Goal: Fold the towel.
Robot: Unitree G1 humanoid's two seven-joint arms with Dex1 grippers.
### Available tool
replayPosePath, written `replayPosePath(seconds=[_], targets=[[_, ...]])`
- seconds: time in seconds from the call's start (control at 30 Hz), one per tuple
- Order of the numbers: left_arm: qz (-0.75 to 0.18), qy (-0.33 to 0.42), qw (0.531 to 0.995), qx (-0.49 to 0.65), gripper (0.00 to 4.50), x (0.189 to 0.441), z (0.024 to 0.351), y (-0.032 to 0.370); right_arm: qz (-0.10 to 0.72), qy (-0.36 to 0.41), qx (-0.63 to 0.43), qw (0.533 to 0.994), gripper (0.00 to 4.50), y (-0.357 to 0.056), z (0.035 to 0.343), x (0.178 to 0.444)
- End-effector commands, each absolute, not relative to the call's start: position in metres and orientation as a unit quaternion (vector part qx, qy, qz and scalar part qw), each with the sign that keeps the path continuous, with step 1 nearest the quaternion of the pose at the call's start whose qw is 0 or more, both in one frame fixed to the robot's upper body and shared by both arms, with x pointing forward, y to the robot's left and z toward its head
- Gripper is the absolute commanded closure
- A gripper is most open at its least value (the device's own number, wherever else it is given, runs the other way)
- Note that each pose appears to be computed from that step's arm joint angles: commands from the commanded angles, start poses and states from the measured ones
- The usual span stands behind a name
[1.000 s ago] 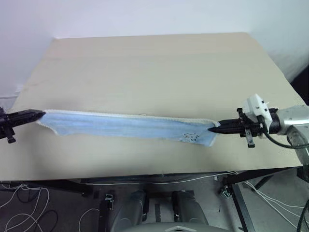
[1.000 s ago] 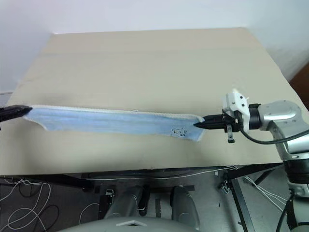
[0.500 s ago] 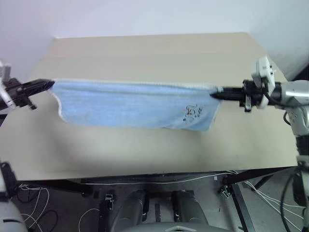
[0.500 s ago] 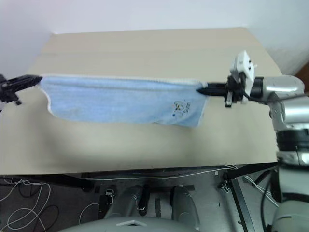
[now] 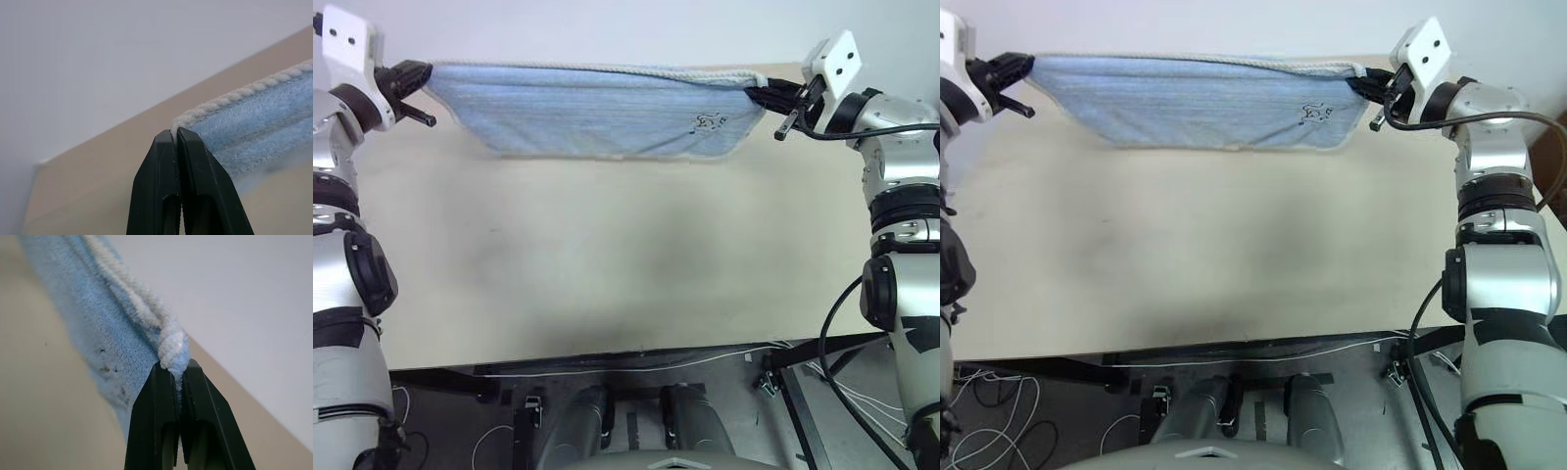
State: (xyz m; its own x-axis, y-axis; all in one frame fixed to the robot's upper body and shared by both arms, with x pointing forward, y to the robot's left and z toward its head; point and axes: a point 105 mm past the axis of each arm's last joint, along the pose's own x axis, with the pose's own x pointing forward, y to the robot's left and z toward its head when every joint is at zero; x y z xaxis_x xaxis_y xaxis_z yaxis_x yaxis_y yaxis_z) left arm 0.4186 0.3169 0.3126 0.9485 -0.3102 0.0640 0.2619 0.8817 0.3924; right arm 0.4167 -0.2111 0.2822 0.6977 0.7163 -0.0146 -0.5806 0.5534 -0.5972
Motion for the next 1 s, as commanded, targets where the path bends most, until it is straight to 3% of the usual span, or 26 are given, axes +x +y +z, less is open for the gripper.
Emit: replayPosePath(seconds=[0.03,0.17,0.4,0.73,1.0], targets=[[-0.159,-0.02,0.963,0.217,4.5,0.392,0.301,0.35,0.386,-0.095,-0.292,0.87,4.45,-0.239,0.269,0.397],[-0.222,0.066,0.952,0.2,4.5,0.369,0.26,0.363,0.429,-0.063,-0.261,0.862,4.45,-0.244,0.243,0.377],[-0.261,0.114,0.939,0.192,4.5,0.341,0.236,0.378,0.499,0.048,-0.256,0.827,4.45,-0.243,0.193,0.328],[-0.302,0.201,0.916,0.171,4.5,0.284,0.199,0.402,0.506,0.132,-0.227,0.822,4.45,-0.253,0.146,0.267],[-0.346,0.169,0.914,0.129,4.5,0.279,0.191,0.385,0.497,0.116,-0.226,0.83,4.45,-0.249,0.152,0.271]])
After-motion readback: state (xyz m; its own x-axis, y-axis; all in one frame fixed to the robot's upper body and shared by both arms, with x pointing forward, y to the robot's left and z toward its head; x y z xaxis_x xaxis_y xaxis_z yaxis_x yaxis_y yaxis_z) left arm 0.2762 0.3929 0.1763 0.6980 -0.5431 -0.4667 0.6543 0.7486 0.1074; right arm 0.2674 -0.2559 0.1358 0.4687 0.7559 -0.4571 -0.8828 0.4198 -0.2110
